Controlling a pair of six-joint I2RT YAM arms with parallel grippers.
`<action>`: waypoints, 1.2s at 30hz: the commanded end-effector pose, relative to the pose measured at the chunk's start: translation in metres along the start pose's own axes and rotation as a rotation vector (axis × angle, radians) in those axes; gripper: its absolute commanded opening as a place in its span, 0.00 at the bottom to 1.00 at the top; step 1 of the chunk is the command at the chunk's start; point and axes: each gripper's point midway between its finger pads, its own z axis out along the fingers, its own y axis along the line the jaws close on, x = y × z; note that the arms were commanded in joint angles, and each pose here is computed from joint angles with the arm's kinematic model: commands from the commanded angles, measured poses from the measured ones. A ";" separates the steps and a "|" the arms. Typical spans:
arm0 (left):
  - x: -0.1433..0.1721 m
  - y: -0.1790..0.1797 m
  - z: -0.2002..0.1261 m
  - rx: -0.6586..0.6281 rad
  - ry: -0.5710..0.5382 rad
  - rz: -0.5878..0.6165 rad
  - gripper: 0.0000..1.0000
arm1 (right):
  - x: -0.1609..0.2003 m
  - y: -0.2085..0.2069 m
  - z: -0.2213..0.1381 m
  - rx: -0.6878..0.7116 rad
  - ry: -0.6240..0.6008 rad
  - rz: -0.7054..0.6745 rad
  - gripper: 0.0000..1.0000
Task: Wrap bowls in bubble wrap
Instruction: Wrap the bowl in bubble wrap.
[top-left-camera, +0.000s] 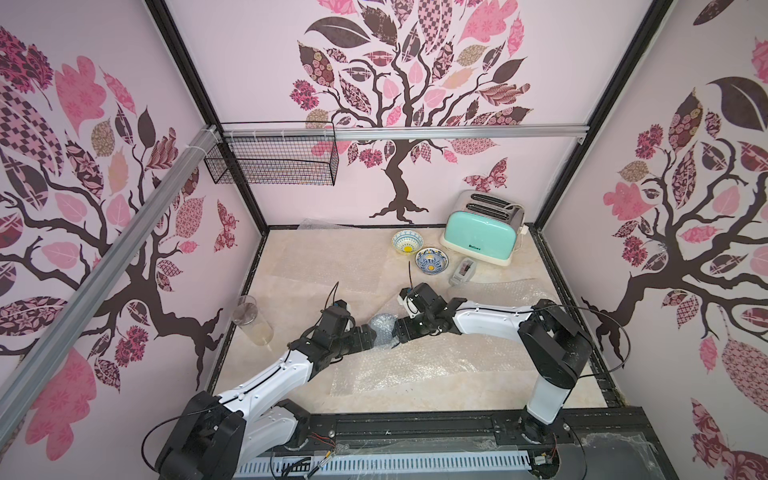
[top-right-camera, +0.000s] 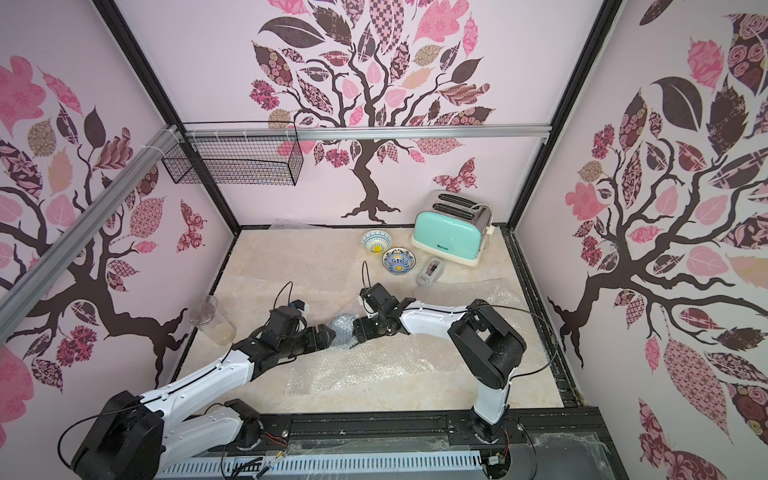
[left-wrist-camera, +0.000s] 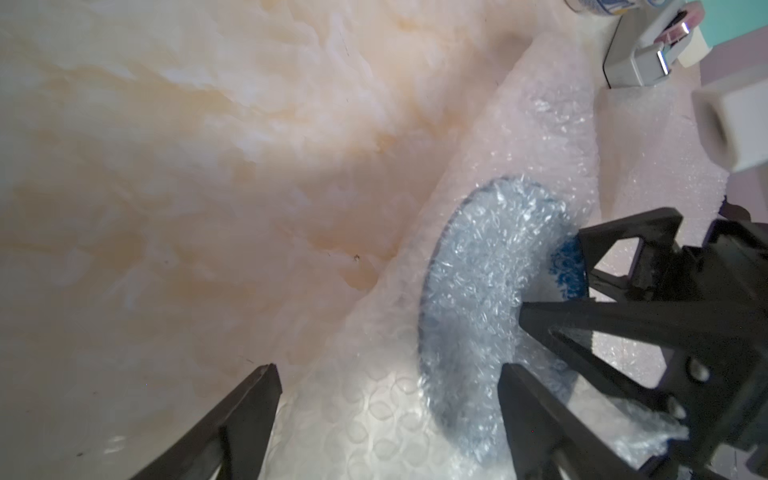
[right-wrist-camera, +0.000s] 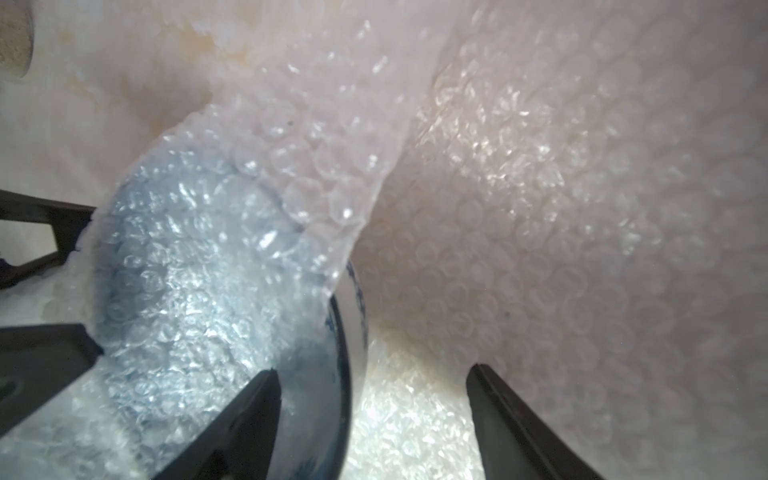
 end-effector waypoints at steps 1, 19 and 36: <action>0.007 -0.011 0.003 0.056 0.021 0.012 0.88 | -0.008 0.002 -0.008 0.010 -0.016 -0.015 0.76; 0.013 0.008 0.027 -0.132 0.069 0.106 0.84 | -0.050 -0.002 -0.053 0.031 -0.151 -0.014 0.78; 0.012 0.008 0.030 -0.149 0.083 0.130 0.83 | -0.113 -0.139 -0.047 0.246 -0.211 0.168 0.73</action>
